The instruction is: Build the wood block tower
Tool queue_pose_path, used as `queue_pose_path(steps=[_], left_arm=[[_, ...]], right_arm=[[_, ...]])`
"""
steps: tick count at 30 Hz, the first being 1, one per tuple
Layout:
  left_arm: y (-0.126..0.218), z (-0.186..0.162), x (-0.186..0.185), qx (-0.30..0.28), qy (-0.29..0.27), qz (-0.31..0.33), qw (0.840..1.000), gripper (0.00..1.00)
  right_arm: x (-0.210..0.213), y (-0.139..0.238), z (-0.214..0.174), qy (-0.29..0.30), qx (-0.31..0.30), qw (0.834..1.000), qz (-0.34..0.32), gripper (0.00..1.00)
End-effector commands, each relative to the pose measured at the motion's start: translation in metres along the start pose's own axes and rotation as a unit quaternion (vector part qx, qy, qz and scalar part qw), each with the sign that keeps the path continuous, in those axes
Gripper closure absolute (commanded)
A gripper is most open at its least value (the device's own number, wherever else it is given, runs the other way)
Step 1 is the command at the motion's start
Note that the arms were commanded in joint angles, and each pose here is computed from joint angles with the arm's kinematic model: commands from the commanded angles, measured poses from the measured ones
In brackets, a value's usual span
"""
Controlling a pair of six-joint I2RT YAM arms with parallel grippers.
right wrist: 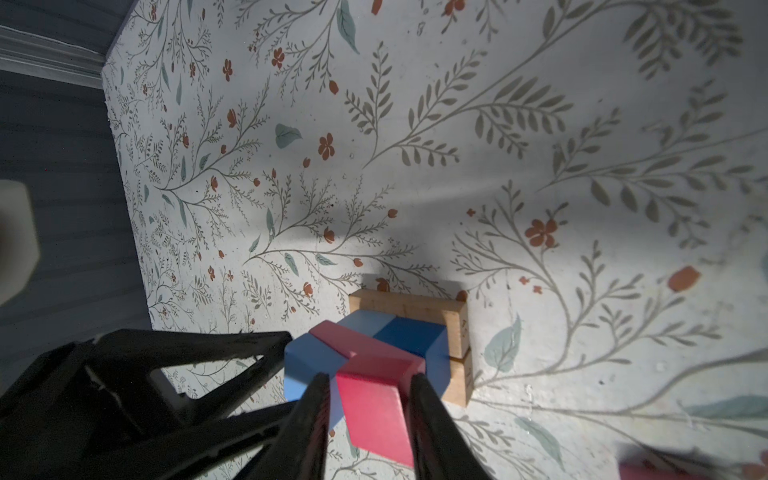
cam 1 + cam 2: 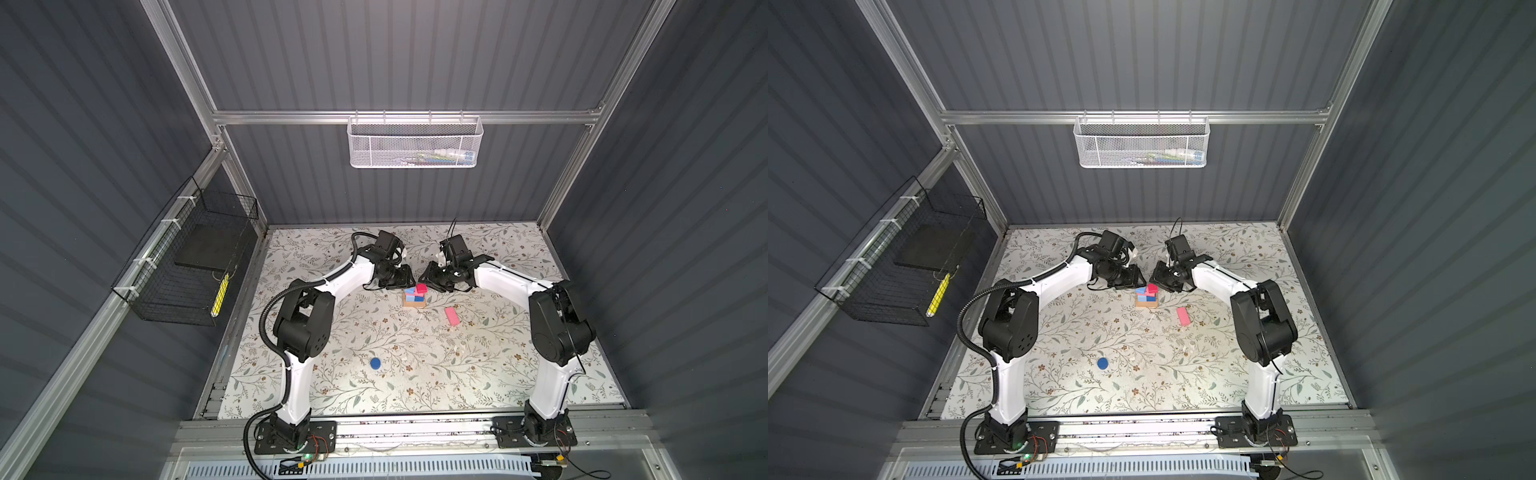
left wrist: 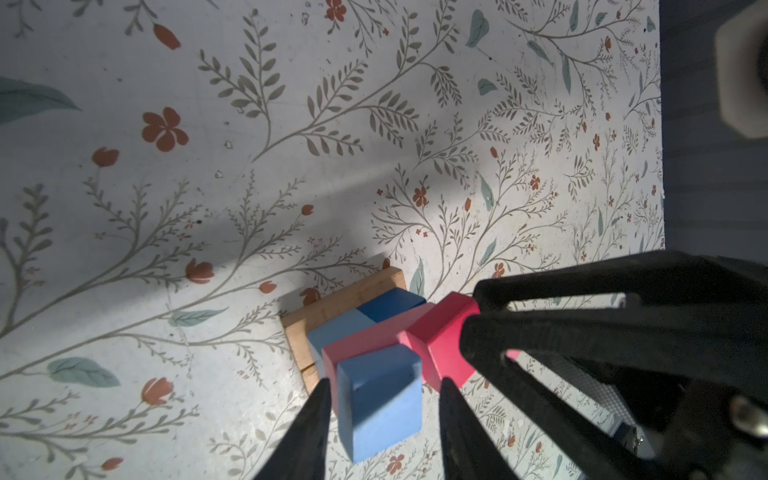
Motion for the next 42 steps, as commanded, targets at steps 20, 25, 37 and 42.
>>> queue_pose_path(steps=[20, 25, 37, 42], left_arm=[[0.004, 0.0, -0.007, 0.007, 0.002, -0.006, 1.0, 0.55], [0.006, 0.0, -0.007, 0.005, 0.001, -0.003, 1.0, 0.53], [0.009, 0.001, -0.008, 0.002, 0.005, -0.001, 1.0, 0.53], [0.01, 0.0, -0.008, 0.003, 0.008, 0.0, 1.0, 0.56]], right_arm=[[-0.002, -0.003, -0.009, -0.003, 0.012, 1.0, -0.015, 0.64], [-0.003, -0.002, -0.011, -0.004, 0.013, 1.0, -0.018, 0.64], [-0.003, 0.001, -0.014, -0.002, 0.011, 1.0, -0.022, 0.67], [-0.002, 0.002, -0.014, -0.002, 0.01, 1.0, -0.022, 0.68]])
Point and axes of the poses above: each gripper's point midway between its finger pads, its own y axis back along the fingers, its own x axis along the line the jaws close on, z = x × y, the point moved 7 cm from there along y, back along the fingers, and after that the axes turned 1 degree about -y, right-handed, at the moved point
